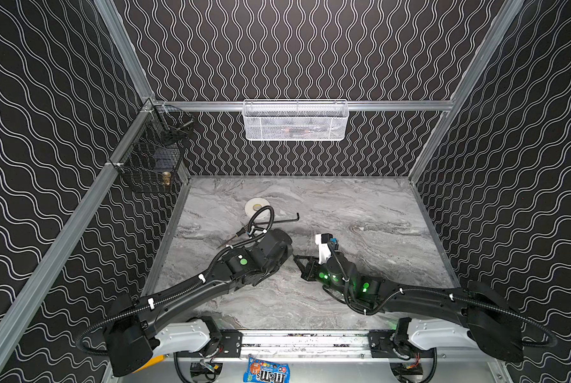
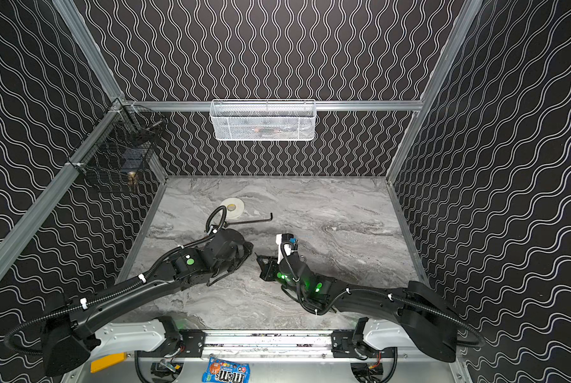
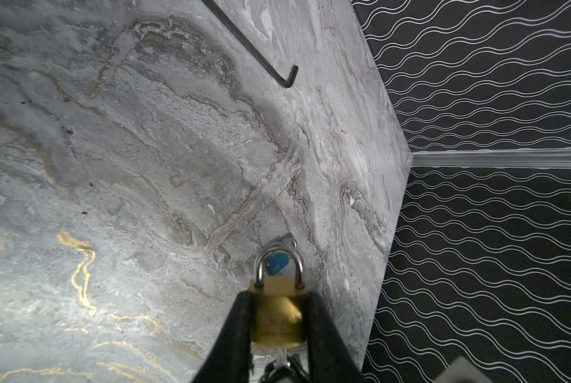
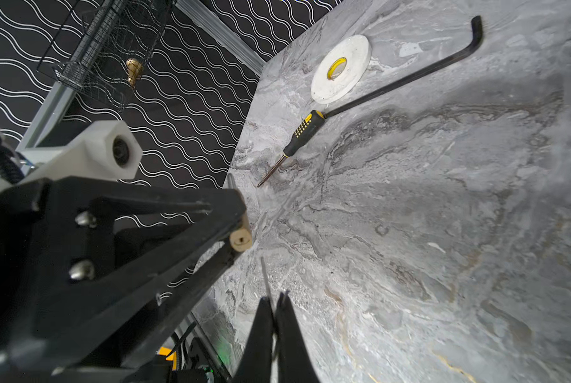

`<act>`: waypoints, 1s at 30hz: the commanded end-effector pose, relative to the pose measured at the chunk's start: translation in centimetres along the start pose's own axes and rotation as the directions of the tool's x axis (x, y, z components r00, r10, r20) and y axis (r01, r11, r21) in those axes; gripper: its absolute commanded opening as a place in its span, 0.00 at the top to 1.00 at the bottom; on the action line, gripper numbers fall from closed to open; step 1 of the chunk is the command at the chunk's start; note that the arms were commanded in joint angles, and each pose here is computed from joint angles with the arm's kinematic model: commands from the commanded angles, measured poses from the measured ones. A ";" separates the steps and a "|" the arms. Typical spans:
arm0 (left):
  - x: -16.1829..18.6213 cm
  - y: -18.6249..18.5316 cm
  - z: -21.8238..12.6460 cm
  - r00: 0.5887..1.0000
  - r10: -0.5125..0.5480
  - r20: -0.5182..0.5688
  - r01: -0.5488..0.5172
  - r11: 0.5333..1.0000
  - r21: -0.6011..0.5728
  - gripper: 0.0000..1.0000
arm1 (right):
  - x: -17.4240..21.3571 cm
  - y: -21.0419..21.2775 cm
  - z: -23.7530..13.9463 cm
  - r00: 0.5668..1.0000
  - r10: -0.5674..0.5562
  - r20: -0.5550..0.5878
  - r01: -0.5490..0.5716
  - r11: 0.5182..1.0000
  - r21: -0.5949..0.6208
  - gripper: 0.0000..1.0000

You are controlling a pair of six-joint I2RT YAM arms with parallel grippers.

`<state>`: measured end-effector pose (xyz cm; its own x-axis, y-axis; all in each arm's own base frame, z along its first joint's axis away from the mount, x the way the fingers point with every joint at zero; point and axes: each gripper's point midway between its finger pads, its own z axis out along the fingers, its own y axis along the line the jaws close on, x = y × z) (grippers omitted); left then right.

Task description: Unlock with the key

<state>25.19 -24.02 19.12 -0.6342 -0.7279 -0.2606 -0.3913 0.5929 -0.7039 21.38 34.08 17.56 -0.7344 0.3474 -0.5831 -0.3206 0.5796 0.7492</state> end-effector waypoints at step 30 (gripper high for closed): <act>1.6 -0.3 0.5 0.997 -0.008 -0.083 0.008 1.000 -0.004 1.00 | -2.4 4.4 1.8 0.994 -0.107 0.037 0.109 0.992 -0.064 1.00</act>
<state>25.62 -24.69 19.50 -0.6336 -0.7339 -0.2449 -0.3992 0.5812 -0.7091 23.18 35.62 19.24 -0.6825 0.3285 -0.6529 -0.3584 0.6282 0.6906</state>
